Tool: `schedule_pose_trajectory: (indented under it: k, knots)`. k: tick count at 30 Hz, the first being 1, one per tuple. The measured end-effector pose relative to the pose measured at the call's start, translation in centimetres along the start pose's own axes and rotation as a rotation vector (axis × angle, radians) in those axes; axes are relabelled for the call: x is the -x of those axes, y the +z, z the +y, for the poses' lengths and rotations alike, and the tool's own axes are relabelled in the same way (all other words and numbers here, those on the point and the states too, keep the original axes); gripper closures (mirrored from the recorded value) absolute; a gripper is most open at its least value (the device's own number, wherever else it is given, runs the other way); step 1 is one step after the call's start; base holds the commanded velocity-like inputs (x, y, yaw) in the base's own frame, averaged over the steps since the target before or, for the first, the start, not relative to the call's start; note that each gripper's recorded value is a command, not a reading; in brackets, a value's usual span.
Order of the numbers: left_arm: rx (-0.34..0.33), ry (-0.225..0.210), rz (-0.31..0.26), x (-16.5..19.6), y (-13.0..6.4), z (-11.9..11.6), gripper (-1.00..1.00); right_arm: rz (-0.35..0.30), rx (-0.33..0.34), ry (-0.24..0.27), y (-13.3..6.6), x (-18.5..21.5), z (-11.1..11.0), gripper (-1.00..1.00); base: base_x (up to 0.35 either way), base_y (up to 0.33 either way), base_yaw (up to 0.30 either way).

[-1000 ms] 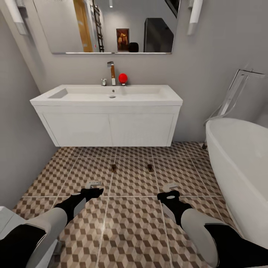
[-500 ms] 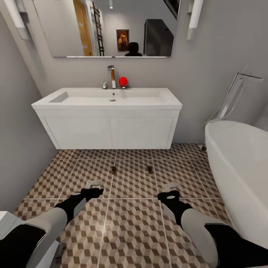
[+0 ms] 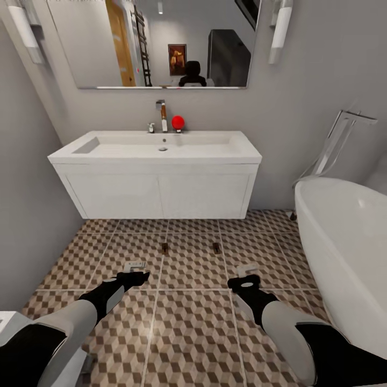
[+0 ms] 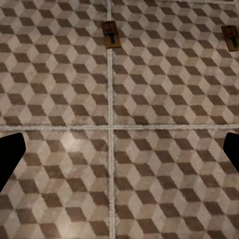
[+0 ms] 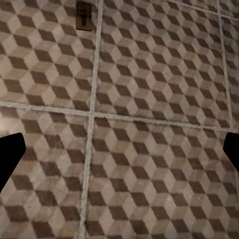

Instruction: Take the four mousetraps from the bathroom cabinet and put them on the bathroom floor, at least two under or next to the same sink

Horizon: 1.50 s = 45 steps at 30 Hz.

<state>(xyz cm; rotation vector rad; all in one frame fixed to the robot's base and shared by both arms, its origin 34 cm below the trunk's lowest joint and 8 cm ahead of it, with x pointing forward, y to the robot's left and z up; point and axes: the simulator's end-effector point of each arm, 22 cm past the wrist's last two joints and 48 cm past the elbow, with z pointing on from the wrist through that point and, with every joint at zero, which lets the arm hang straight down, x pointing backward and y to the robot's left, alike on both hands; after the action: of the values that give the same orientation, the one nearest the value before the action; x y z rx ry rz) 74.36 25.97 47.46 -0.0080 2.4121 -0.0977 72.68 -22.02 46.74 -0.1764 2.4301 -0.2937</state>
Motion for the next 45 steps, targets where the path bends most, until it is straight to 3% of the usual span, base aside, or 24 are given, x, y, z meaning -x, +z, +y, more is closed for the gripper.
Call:
schedule_pose_trajectory:
  k: [22,32,45]
  knots:
    - [0.001,0.000,0.001,3.4,-2.8,-0.3,-1.00,-0.051,-0.007,0.014,-2.8,4.9,-1.5,-1.00,0.000,0.000,0.000]
    - [0.055,-0.002,0.001,4.8,-4.1,0.7,-1.00,-0.066,-0.006,0.020,-4.2,6.6,-2.0,-1.00,0.000,0.000,0.000]
    - [0.070,-0.003,0.001,6.6,-5.8,0.8,-1.00,-0.064,-0.003,0.028,-5.8,8.3,-2.6,-1.00,0.000,0.000,0.000]
